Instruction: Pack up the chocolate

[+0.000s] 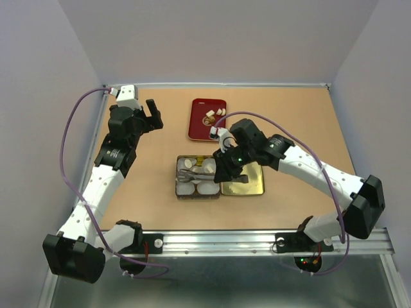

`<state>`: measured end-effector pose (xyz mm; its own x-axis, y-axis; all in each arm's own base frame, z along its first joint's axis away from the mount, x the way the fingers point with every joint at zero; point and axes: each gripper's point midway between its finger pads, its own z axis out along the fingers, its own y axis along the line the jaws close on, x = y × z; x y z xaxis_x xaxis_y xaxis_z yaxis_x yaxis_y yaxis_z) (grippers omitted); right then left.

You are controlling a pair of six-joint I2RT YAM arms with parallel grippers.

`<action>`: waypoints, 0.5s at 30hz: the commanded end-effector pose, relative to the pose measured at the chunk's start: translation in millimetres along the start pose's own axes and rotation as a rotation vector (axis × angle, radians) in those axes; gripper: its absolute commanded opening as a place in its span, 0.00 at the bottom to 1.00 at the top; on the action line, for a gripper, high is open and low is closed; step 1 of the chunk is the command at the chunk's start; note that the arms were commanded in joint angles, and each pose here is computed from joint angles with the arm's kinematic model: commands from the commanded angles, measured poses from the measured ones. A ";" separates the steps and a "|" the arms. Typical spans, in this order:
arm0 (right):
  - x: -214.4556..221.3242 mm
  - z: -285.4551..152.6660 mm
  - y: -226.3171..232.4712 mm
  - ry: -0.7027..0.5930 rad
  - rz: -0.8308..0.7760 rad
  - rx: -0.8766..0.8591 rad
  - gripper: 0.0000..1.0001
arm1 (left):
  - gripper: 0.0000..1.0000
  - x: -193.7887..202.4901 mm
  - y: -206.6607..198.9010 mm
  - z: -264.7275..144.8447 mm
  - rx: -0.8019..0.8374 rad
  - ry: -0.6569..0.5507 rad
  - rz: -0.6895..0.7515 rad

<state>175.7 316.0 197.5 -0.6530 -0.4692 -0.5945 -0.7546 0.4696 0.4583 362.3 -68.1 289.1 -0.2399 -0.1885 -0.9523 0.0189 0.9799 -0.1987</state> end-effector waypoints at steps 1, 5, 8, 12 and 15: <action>10.8 1.1 5.1 0.033 -0.023 -0.028 0.31 | 0.99 -33.7 -8.0 -6.6 0.019 -0.087 -0.002; 15.2 4.4 3.4 0.052 -0.016 -0.033 0.31 | 0.99 -34.6 -8.0 -7.4 0.020 -0.090 -0.001; 16.3 6.3 3.3 0.061 -0.019 -0.038 0.32 | 0.99 -35.8 -7.9 -8.0 0.019 -0.093 0.000; 19.0 7.8 2.2 0.075 -0.022 -0.037 0.34 | 0.99 -34.7 -8.3 -8.2 0.023 -0.091 0.002; 19.9 8.9 0.4 0.080 -0.025 -0.031 0.36 | 0.99 -34.2 -8.3 -7.7 0.023 -0.089 0.002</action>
<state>169.2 311.6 179.5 -0.6601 -0.5193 -0.5429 -0.7511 0.4704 0.4633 362.3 -68.1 289.1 -0.2399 -0.1881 -0.9524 0.0190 0.9799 -0.1984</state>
